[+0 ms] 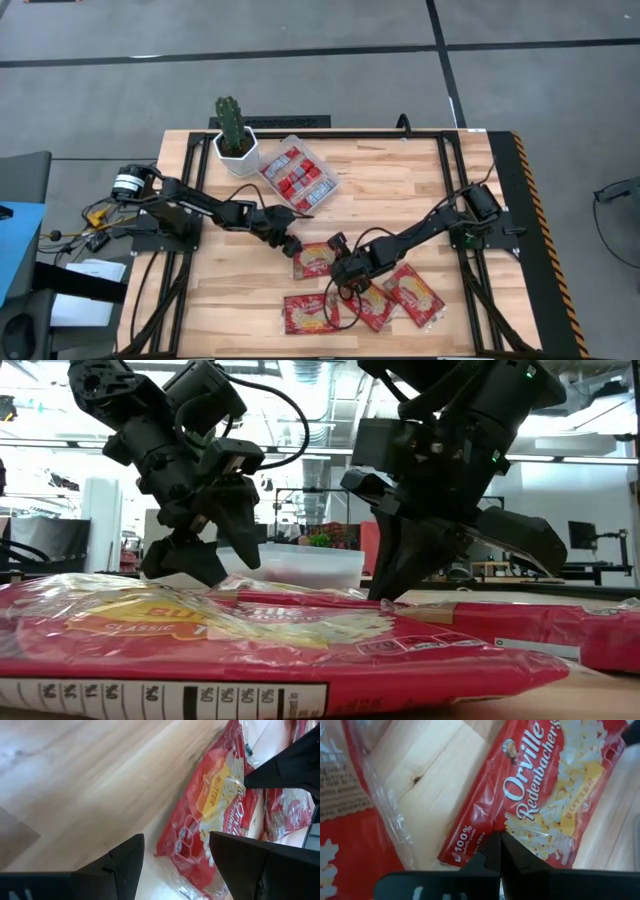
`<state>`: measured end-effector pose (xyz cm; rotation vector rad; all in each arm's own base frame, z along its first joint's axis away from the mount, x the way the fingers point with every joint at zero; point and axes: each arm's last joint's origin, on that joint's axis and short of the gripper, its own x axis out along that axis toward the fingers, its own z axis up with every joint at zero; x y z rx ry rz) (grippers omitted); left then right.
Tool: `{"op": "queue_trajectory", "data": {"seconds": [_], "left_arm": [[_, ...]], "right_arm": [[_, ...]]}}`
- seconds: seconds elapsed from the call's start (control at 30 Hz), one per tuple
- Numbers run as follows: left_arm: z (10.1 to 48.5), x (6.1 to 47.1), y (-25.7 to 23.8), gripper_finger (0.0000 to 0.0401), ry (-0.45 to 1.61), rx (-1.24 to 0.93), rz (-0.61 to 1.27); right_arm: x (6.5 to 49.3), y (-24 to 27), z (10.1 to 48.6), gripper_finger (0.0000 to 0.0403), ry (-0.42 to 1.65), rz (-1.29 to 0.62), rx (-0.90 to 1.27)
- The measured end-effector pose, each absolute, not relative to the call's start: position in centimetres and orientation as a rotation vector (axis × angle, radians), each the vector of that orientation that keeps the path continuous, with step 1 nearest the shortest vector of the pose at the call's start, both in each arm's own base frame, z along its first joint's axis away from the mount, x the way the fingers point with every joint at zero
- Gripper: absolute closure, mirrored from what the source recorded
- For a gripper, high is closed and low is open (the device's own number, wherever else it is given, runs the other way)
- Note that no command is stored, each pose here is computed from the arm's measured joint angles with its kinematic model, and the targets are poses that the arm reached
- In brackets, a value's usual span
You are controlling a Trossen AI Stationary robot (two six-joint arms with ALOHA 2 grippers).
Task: Sort popcorn bags into baskets
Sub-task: Put the red popcorn bag into the transparent bin
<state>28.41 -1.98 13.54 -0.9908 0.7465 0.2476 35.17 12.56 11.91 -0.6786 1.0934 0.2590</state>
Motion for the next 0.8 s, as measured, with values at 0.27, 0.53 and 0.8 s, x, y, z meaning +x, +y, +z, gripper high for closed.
{"op": "queue_trajectory", "data": {"seconds": [0.27,0.53,0.8], "left_arm": [[13.5,28.4,-1.8,0.0186,0.739,-0.949,0.253],[13.5,28.4,-2.2,0.0186,0.776,-0.961,0.181],[12.9,28.5,-2.3,0.0186,0.777,-0.948,0.206]], "right_arm": [[35.8,11.9,12.7,0.0383,1.040,0.187,-0.638],[36.1,11.9,17.3,0.0387,0.898,0.059,-0.408],[35.9,13.0,16.8,0.0388,0.913,0.096,-0.255]]}}
